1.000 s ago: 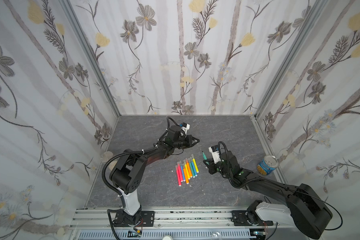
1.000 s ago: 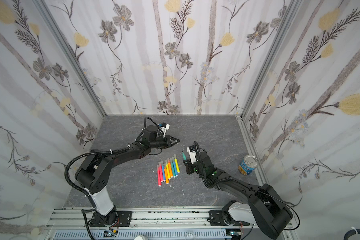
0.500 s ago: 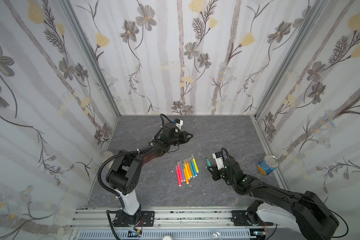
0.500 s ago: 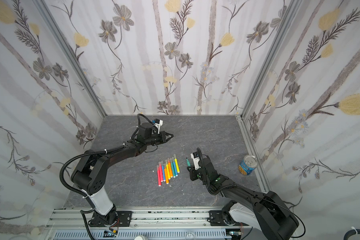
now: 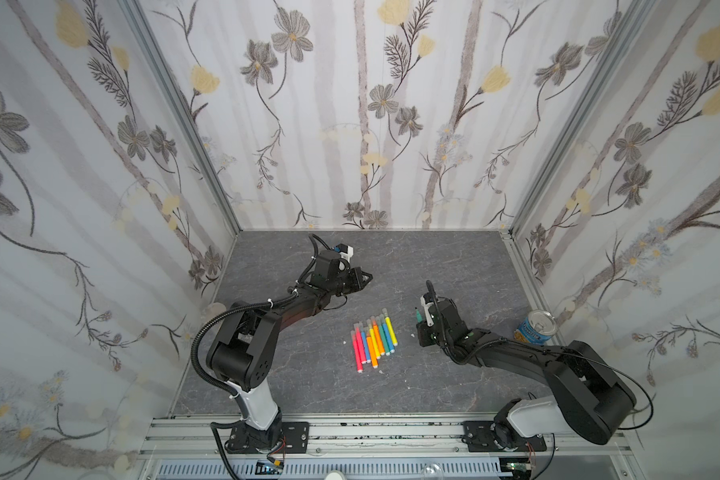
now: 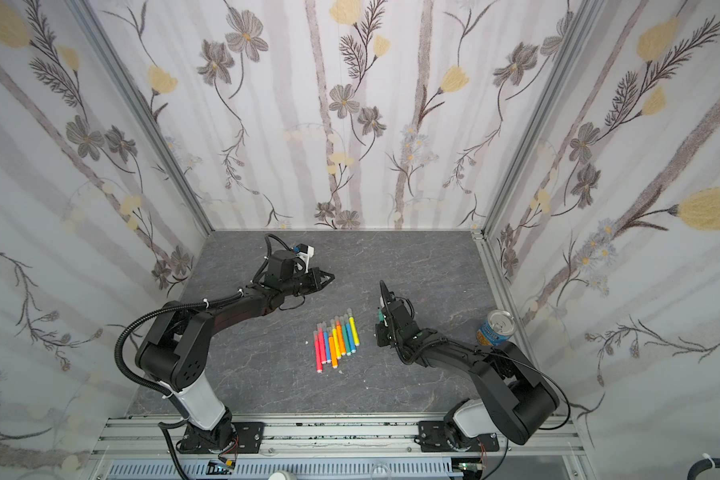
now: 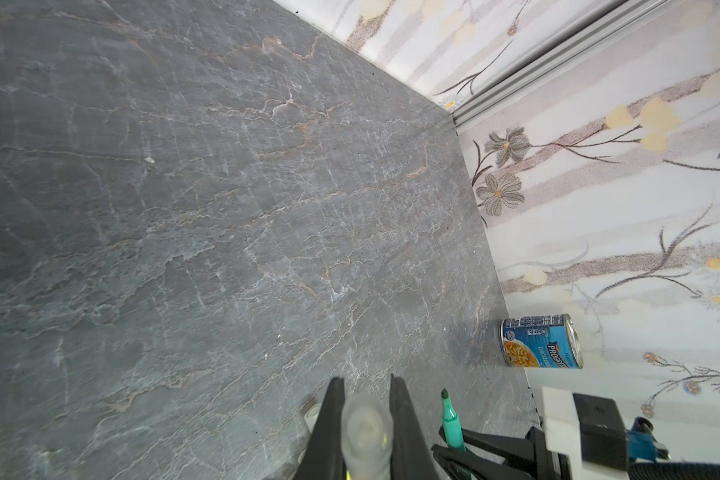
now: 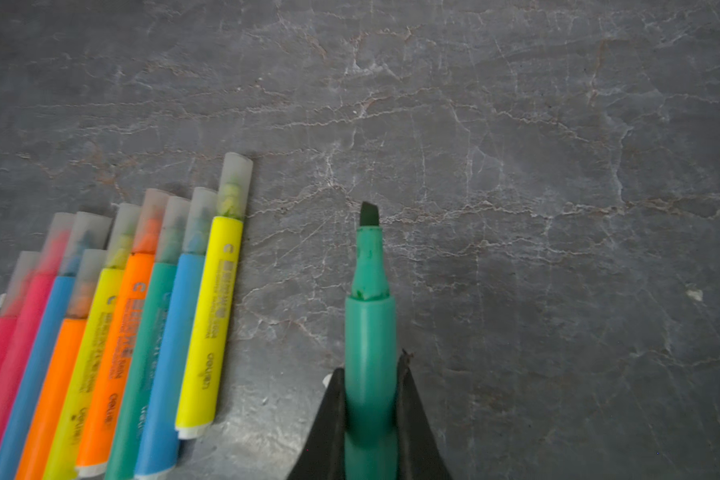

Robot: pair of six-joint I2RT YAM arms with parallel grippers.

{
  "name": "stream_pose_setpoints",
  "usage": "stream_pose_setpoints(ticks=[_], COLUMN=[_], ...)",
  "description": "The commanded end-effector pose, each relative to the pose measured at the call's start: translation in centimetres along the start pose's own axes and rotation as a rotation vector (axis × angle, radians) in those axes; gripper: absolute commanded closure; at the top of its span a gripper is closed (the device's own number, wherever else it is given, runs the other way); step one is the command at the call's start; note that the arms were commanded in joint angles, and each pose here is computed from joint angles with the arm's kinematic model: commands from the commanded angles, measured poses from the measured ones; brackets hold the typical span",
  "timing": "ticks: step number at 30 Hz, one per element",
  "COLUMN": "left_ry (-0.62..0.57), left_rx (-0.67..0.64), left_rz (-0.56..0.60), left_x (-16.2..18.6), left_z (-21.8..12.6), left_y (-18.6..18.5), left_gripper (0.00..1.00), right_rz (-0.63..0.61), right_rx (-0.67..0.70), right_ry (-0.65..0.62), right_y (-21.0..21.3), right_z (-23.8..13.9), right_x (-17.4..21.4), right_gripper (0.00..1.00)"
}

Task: Open the pen caps
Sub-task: 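Lower the uncapped highlighter with the right gripper while the left withdraws the cap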

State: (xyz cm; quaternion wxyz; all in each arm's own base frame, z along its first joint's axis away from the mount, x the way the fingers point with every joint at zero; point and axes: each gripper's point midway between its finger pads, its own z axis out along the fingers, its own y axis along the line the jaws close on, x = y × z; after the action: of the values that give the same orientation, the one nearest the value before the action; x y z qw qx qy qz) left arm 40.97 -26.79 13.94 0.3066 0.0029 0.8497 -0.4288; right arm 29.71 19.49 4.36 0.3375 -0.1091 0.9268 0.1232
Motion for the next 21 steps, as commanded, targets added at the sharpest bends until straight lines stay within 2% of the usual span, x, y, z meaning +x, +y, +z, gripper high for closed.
stream_pose_setpoints(ticks=[1,8,21], left_ry=[-0.016,-0.014,-0.01], left_rx=[0.039,0.031,0.044], left_rz=[0.009,-0.002,-0.014], left_x=[-0.2,0.1,0.2], left_z=[-0.4,-0.7,-0.6], left_y=[-0.5,0.7,1.2], left_gripper=[1.0,1.0,1.0], right_rz=[-0.014,0.005,0.015], right_rx=[0.047,0.087,0.173], right_ry=[0.012,0.021,0.073], right_y=[-0.6,-0.9,-2.1], right_z=[0.8,2.0,3.4], right_x=[-0.3,-0.6,-0.3], right_gripper=[1.0,1.0,0.83])
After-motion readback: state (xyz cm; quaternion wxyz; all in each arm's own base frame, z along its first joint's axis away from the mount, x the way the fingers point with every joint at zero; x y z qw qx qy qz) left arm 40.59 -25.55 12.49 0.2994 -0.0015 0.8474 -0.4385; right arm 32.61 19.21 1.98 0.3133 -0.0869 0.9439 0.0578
